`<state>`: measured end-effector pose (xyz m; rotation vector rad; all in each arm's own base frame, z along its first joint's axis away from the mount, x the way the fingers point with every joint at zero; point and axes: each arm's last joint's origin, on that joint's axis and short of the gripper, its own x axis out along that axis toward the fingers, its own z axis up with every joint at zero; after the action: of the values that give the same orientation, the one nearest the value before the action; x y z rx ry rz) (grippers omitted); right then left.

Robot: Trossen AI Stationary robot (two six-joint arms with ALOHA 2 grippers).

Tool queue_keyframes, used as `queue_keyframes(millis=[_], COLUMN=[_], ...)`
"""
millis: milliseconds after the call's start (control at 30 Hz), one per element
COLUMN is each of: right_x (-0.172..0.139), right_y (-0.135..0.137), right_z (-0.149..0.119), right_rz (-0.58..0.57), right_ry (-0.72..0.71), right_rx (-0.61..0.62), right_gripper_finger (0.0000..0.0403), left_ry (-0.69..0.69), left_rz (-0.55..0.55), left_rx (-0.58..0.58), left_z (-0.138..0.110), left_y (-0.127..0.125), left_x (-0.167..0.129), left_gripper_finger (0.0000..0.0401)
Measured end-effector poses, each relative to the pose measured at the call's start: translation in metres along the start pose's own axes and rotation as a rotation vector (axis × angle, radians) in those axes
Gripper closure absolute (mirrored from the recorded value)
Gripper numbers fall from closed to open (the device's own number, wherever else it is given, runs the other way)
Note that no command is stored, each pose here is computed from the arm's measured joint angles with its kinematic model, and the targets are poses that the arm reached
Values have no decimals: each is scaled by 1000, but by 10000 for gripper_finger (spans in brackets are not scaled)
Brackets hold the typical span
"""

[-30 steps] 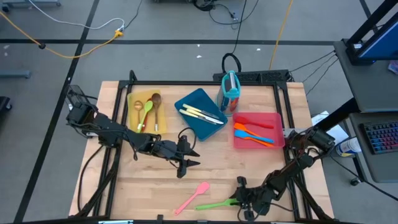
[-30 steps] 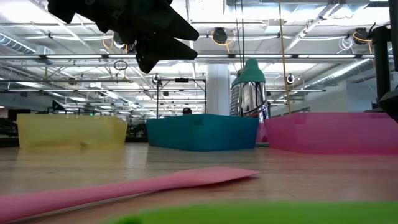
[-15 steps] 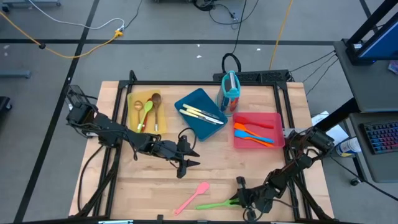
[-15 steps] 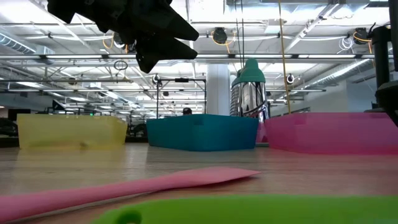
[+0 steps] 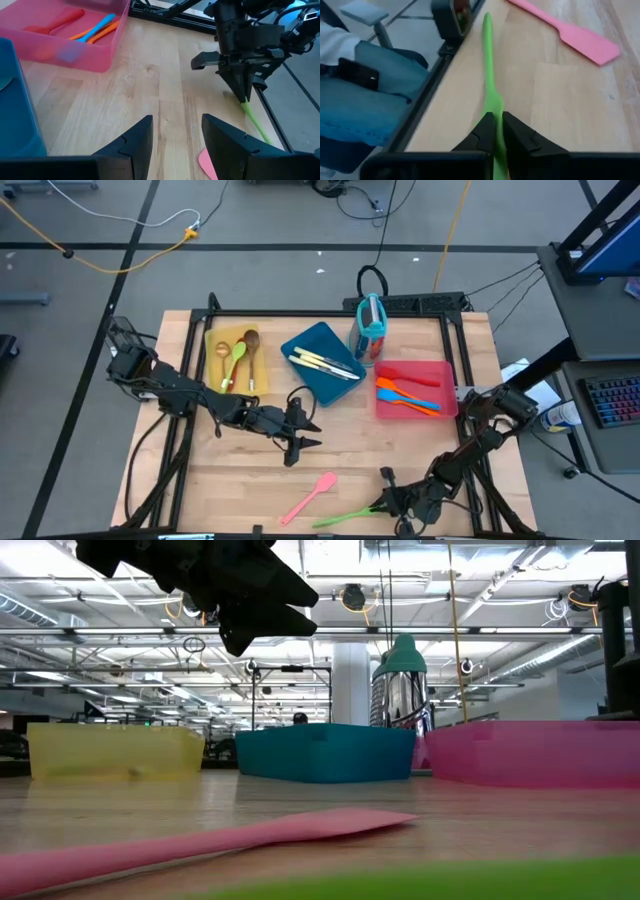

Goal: Pick & Place Kitchen Items
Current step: Put the green spatula into the pink bin

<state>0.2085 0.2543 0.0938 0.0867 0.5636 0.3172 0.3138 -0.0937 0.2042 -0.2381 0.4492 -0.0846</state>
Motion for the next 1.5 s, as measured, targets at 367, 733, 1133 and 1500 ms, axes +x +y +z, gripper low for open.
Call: queue_keyframes(millis=[367,733,1133,1500], right_x=[-48,-127,-199,-237], right_y=[-24,-61,-100,-122], right_z=[52,75,65,55], right_rz=[-139,-348,-586,-704], right_ry=[25,143,243,320], right_rx=[69,0,101,151], right_gripper_finger=[392,392,391,391], left_ry=[0,2,7,16], left_rz=[0,0,2,5], left_rx=[1,7,45,52], left_z=[0,0,-1,-2], left_y=[0,0,0,1], left_x=[0,0,0,0], left_gripper_finger=[226,226,226,226])
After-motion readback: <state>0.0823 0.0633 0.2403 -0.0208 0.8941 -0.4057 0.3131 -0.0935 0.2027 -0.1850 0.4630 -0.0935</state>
